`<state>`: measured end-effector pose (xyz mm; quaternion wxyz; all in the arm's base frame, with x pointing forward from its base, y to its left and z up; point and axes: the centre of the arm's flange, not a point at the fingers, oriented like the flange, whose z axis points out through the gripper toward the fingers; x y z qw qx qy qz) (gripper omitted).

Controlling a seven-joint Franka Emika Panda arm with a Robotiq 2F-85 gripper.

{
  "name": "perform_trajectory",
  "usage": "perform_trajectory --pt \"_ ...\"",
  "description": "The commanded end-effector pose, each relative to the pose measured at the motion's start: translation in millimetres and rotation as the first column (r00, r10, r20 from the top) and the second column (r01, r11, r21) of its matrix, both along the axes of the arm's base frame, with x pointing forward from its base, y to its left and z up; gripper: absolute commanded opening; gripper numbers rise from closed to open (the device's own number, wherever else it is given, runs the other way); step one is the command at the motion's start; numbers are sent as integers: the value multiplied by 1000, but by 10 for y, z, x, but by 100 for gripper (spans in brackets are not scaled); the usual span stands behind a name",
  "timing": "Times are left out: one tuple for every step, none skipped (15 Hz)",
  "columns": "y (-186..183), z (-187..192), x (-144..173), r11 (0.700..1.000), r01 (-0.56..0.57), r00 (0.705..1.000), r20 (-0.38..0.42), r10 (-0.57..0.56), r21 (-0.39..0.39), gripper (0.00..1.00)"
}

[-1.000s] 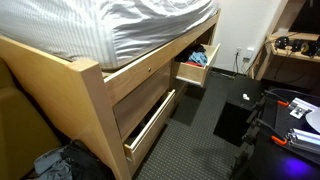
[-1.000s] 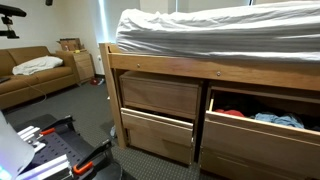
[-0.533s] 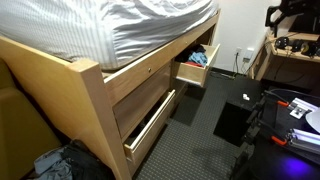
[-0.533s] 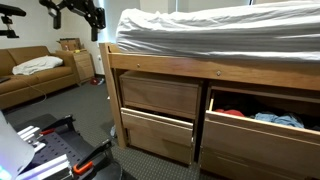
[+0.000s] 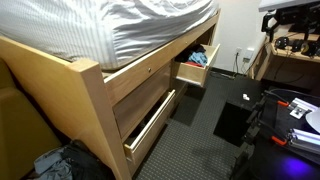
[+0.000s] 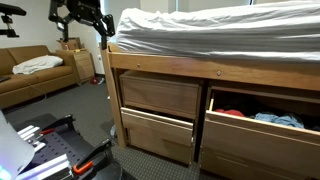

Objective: Close the topmost drawer on the right

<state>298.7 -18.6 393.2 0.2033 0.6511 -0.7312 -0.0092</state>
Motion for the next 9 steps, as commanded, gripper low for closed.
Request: perform_trajectory --pt "4 -5 -1 1000 3 1000 -2 -3 5 100" --pt "-23 67 -180 999 -32 999 -8 32 10 100" --pt "-98 54 -325 1000 -19 1000 -5 19 -11 100" --pt "-260 -55 -447 994 72 996 60 -67 -77 100" --pt "-502 -199 -669 986 131 989 75 -124 -99 100" --pt "-624 -245 -760 978 165 983 104 -152 -127 100" --pt "-758 -207 -867 966 217 972 117 -202 -142 100" --pt "-903 -61 -918 950 261 960 147 -238 -169 100" --pt "-1059 36 -966 932 308 945 168 -279 -188 100"
